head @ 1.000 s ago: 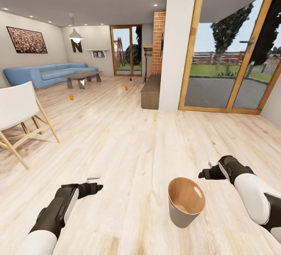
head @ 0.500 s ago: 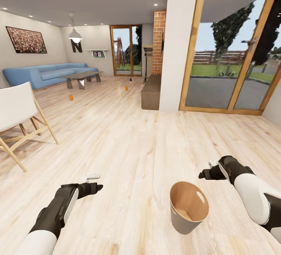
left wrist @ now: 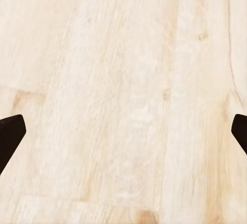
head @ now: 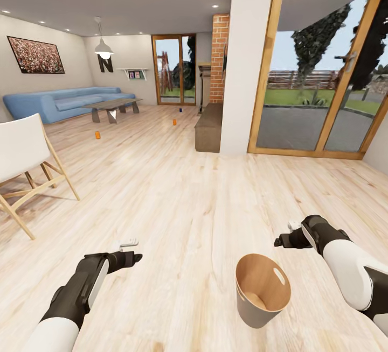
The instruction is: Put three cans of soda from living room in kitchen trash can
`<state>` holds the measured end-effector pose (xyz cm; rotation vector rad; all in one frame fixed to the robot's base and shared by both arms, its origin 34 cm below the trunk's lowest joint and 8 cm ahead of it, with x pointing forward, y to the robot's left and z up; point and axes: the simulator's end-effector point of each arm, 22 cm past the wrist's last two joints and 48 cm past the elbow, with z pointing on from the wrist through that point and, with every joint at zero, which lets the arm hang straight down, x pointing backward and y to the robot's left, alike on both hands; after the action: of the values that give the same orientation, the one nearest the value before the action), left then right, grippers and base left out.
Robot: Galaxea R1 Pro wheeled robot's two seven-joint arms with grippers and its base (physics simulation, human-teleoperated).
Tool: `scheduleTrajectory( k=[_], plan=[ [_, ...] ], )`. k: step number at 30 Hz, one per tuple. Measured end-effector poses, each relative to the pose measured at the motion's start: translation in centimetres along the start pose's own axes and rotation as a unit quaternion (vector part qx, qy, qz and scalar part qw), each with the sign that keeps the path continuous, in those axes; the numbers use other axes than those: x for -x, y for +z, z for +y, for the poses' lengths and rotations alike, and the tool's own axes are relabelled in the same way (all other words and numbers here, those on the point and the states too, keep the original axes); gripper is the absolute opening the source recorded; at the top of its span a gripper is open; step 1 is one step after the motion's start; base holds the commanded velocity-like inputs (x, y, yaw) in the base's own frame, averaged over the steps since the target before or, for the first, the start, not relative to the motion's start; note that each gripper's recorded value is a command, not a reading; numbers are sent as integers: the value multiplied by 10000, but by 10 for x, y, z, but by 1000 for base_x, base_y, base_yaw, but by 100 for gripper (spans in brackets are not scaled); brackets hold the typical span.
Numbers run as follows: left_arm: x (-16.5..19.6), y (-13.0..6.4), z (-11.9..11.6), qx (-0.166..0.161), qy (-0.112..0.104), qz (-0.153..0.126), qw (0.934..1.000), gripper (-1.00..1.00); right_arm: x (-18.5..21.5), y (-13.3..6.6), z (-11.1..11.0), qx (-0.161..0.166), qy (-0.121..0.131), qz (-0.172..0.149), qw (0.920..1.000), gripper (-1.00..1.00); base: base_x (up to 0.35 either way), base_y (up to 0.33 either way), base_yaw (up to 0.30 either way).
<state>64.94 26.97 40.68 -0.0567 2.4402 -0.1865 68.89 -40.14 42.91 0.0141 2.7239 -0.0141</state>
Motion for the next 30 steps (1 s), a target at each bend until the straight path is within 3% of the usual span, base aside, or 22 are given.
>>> scheduleTrajectory(
  k=[6, 30],
  plan=[
    [1, -1, 0, -1, 1, -11, 10000, 100, -1, 0, -1, -7, 1, 13, 10000, 100, 4, 0, 0],
    [-45, 35, 8, 36, -59, 483, 9988, 100, -56, 59, 1, -1, -3, 661, 9978, 100, 0, 0, 0]
  ],
)
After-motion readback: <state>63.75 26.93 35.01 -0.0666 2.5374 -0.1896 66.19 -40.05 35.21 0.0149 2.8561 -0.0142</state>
